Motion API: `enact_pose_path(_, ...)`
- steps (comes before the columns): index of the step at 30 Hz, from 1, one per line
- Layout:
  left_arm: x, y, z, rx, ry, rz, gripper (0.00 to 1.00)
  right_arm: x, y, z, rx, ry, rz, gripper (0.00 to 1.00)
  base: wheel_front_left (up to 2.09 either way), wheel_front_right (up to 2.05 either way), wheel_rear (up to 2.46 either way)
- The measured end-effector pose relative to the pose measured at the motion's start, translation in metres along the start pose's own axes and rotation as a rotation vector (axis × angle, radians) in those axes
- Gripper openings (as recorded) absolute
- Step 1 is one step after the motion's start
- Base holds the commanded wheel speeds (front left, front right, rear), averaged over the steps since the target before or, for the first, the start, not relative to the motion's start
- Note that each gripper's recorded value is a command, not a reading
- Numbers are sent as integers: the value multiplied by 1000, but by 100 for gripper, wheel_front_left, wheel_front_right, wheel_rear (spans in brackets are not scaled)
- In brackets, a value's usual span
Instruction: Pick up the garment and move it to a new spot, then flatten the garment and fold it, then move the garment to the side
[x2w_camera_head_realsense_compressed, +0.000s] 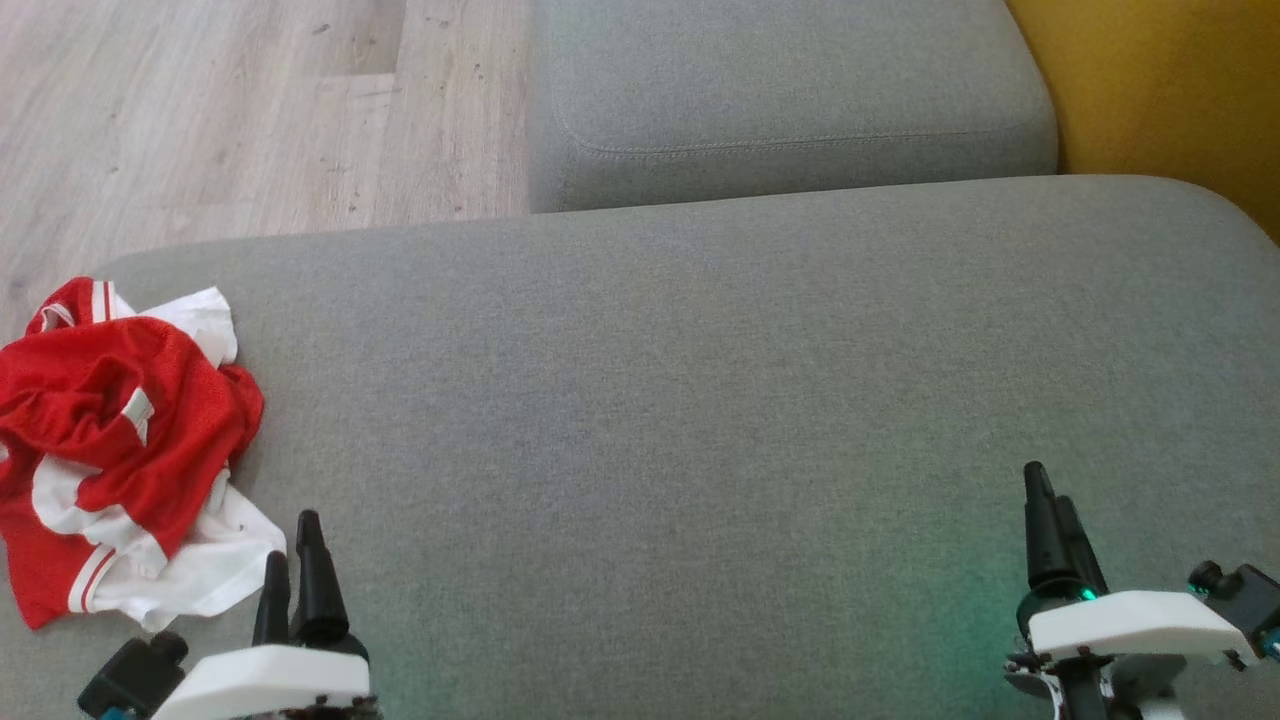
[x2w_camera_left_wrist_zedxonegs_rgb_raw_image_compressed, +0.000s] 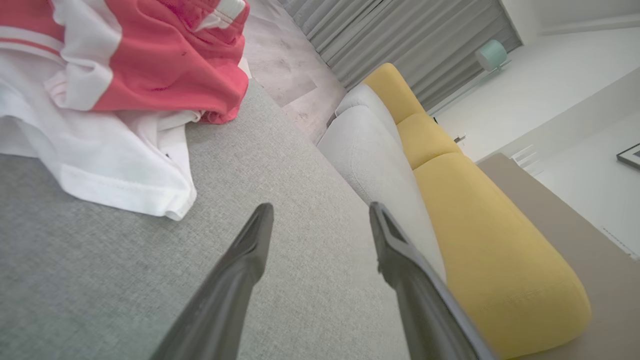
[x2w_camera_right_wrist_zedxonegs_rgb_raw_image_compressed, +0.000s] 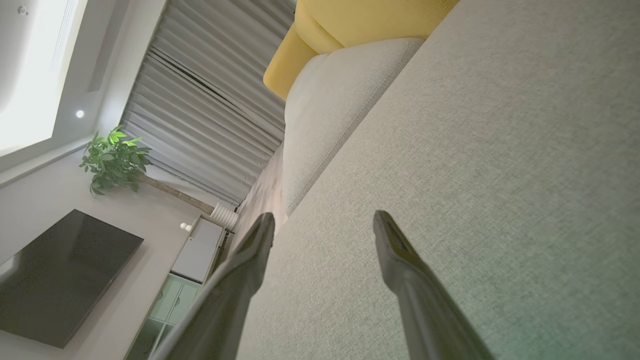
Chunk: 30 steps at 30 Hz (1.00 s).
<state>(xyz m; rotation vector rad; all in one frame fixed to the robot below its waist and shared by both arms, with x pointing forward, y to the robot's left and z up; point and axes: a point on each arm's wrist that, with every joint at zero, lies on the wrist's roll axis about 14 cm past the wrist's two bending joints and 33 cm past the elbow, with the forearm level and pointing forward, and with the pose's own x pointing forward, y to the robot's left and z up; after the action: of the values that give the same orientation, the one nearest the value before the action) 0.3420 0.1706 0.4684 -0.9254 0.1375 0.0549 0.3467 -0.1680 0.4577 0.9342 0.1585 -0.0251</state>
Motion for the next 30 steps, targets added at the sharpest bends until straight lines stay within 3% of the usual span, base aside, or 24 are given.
enact_pose_path(30, -10, -20, 3, 409, -63, -57, 100, -4, 24, -5, -350, -25, 92, 100, 0, 0, 0)
